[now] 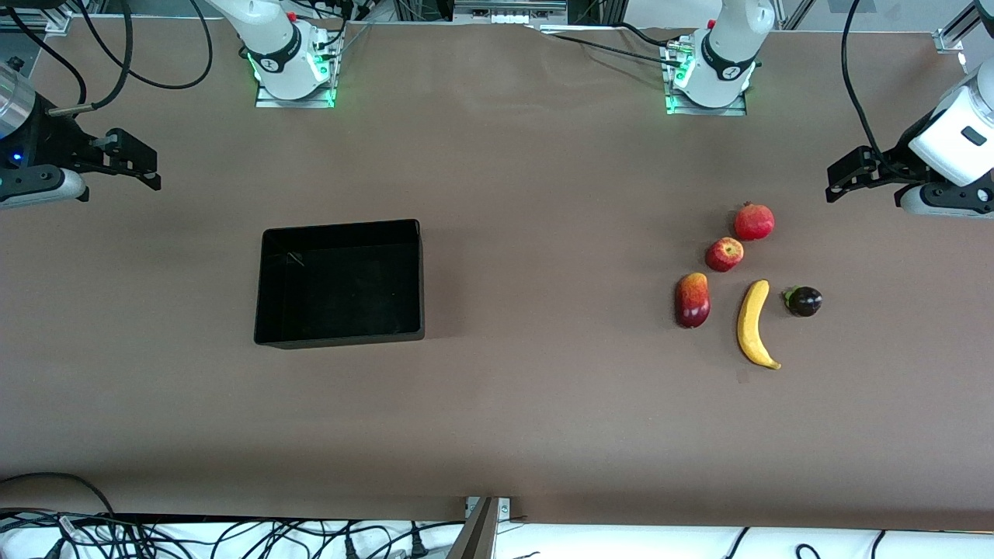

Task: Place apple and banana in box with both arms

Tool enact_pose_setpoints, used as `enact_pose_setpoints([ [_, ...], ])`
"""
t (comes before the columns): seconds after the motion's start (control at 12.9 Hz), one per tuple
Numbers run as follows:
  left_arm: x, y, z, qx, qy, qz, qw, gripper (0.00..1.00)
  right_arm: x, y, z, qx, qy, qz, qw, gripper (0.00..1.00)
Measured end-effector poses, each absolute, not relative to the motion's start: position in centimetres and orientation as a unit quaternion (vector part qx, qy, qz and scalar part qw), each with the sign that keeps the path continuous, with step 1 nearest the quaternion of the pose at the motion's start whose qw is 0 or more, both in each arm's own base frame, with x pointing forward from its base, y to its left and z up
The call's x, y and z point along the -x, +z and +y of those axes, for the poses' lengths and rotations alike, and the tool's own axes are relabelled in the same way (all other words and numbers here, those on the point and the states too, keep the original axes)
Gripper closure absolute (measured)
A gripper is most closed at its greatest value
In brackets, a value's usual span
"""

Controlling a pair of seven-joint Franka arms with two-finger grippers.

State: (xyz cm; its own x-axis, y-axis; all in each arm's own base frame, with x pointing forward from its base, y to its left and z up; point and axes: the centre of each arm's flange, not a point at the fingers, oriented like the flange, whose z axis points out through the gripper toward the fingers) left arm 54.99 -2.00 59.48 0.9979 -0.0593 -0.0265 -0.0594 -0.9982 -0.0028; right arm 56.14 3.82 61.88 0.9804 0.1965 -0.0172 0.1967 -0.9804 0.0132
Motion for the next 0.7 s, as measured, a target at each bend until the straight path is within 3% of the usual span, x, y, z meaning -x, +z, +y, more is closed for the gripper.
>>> enact_pose_setpoints([
  [0.54, -54.4, 61.1, -3.6, 0.998, 0.025, 0.048, 0.018, 0.0, -56.2, 61.5, 3.8, -0.995, -0.013, 0.099, 0.01, 0.0],
  [0.7, -54.5, 61.1, -3.6, 0.998, 0.025, 0.048, 0.018, 0.0, -56.9, 58.3, 3.5, -0.995, -0.031, 0.095, 0.013, 0.0],
])
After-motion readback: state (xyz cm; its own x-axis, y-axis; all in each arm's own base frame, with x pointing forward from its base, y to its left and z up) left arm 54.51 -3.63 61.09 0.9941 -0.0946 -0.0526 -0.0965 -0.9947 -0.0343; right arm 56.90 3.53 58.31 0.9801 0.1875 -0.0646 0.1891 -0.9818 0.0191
